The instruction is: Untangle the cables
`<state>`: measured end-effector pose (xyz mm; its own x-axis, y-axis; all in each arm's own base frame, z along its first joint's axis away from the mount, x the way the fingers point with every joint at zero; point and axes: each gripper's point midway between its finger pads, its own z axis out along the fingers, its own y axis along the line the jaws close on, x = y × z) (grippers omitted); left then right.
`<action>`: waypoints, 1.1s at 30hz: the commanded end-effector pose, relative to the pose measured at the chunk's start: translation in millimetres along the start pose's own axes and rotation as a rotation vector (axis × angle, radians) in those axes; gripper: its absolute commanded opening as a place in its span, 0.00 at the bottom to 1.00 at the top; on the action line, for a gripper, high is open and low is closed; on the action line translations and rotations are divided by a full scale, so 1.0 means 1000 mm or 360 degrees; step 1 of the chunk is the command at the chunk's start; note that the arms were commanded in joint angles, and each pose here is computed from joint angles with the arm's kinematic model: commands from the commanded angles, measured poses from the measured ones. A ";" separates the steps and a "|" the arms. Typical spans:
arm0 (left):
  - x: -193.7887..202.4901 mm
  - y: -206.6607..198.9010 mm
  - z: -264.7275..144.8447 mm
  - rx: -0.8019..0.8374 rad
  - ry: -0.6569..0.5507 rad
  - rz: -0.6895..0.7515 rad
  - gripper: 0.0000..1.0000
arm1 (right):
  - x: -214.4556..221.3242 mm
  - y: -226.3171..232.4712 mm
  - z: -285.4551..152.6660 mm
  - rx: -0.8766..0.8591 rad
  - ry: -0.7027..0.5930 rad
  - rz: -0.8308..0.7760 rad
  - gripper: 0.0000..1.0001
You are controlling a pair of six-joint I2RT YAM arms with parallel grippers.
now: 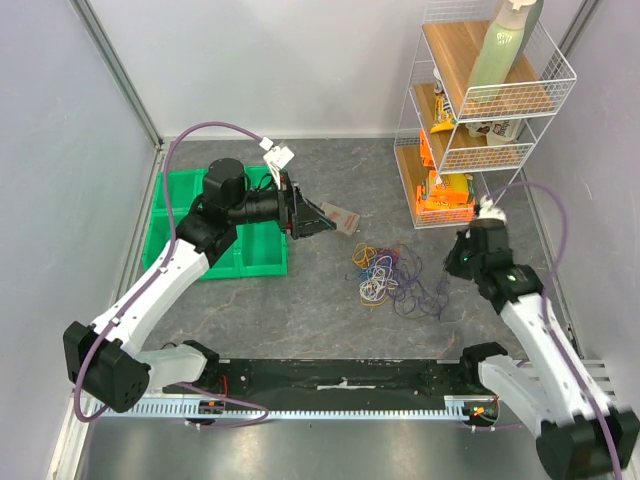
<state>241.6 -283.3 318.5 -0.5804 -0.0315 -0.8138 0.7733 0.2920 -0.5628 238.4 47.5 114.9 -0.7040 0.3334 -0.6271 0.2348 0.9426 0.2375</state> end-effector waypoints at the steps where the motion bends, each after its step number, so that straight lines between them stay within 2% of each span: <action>1: -0.011 -0.015 0.000 0.0074 -0.0012 0.0123 0.82 | -0.090 0.057 -0.110 -0.0509 -0.0585 -0.0198 0.00; 5: -0.008 -0.020 0.002 0.0109 -0.0002 0.0140 0.81 | -0.118 0.096 -0.181 -0.0870 -0.0796 -0.0389 0.00; 12: -0.006 -0.038 0.001 0.0206 -0.0012 0.0229 0.78 | -0.155 0.143 -0.285 -0.1330 -0.1158 -0.0606 0.00; 18: -0.008 -0.065 -0.007 0.0355 -0.0069 0.0362 0.78 | -0.171 0.171 -0.307 -0.1564 -0.1159 -0.0602 0.00; 22: -0.007 -0.083 -0.014 0.0456 -0.0115 0.0432 0.81 | -0.179 0.192 -0.339 -0.1810 -0.1171 -0.0637 0.00; 24: -0.007 -0.088 -0.017 0.0476 -0.0141 0.0446 0.81 | -0.189 0.199 -0.365 -0.1912 -0.1257 -0.0622 0.00; 29: -0.009 -0.090 -0.018 0.0467 -0.0168 0.0446 0.82 | -0.227 0.207 -0.425 -0.1970 -0.1484 -0.0575 0.00; 33: -0.015 -0.090 -0.016 0.0489 -0.0257 0.0455 0.85 | -0.243 0.216 -0.451 -0.2112 -0.1528 -0.0495 0.00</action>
<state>180.2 -292.9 369.7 -0.3463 -0.0779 -0.9349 0.9350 0.0523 -0.3507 190.5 161.3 599.8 0.0741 0.4152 -0.9067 -0.8118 0.5532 0.1870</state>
